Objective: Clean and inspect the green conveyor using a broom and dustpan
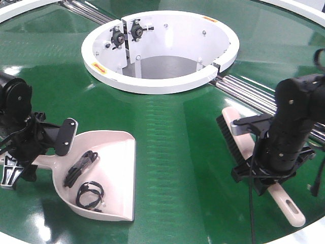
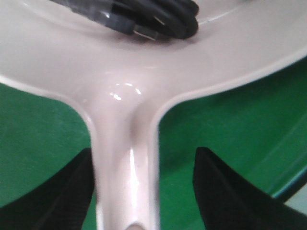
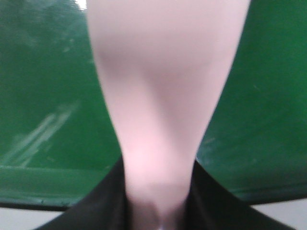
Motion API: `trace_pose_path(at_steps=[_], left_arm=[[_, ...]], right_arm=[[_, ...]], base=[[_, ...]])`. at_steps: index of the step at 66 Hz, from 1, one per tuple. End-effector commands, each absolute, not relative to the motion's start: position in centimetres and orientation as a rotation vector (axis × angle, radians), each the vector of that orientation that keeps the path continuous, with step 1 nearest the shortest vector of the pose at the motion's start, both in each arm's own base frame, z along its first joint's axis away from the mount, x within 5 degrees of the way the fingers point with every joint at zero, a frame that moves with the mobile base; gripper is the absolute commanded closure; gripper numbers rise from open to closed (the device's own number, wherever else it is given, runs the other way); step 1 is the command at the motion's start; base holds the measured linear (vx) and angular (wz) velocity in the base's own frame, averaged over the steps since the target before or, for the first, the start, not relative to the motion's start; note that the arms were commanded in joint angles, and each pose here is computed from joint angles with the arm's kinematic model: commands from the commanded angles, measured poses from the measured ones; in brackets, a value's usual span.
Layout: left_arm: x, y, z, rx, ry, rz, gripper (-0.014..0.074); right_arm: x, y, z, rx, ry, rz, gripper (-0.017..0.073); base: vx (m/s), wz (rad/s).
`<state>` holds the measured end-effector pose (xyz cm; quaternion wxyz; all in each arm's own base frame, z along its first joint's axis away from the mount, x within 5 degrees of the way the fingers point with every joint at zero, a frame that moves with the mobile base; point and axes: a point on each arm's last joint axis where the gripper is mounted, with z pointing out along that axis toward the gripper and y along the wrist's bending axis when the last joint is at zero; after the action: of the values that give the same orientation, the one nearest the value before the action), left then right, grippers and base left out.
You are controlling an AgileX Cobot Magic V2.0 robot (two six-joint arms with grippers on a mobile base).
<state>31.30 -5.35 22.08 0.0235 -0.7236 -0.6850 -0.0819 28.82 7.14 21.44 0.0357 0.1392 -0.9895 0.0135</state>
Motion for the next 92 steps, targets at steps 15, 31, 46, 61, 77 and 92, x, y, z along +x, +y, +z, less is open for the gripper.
trace_pose_path(at_steps=[15, 31, 46, 61, 77, 92], left_arm=[[30.4, -5.3, 23.8, -2.215, -2.106, -0.236, 0.0161], [30.2, -5.2, 23.9, -2.123, -2.188, -0.230, 0.0161], [30.0, -5.4, 25.1, -2.159, -2.256, -0.272, 0.0161], [29.2, -5.9, 26.6, -2.184, -2.360, -0.212, 0.0161], [27.1, -6.2, 29.2, -2.201, -2.450, -0.132, 0.0161], [23.5, -6.7, 33.5, -2.261, -2.645, -0.026, 0.0161]], right_arm=[[30.4, 7.2, 20.1, 0.397, -2.947, 0.075, 0.0473], [30.9, 7.3, 19.8, 0.384, -2.975, 0.072, 0.0251], [30.7, 7.3, 20.8, 0.398, -3.015, 0.065, 0.0035], [30.1, 7.1, 24.0, 0.431, -3.155, 0.043, -0.0016], [28.5, 6.8, 28.6, 0.468, -3.350, 0.010, -0.0015], [26.3, 6.2, 33.9, 0.509, -3.648, -0.050, -0.0015]], base=[[0.00, 0.00], [0.00, 0.00], [0.00, 0.00], [0.00, 0.00], [0.00, 0.00], [0.00, 0.00]])
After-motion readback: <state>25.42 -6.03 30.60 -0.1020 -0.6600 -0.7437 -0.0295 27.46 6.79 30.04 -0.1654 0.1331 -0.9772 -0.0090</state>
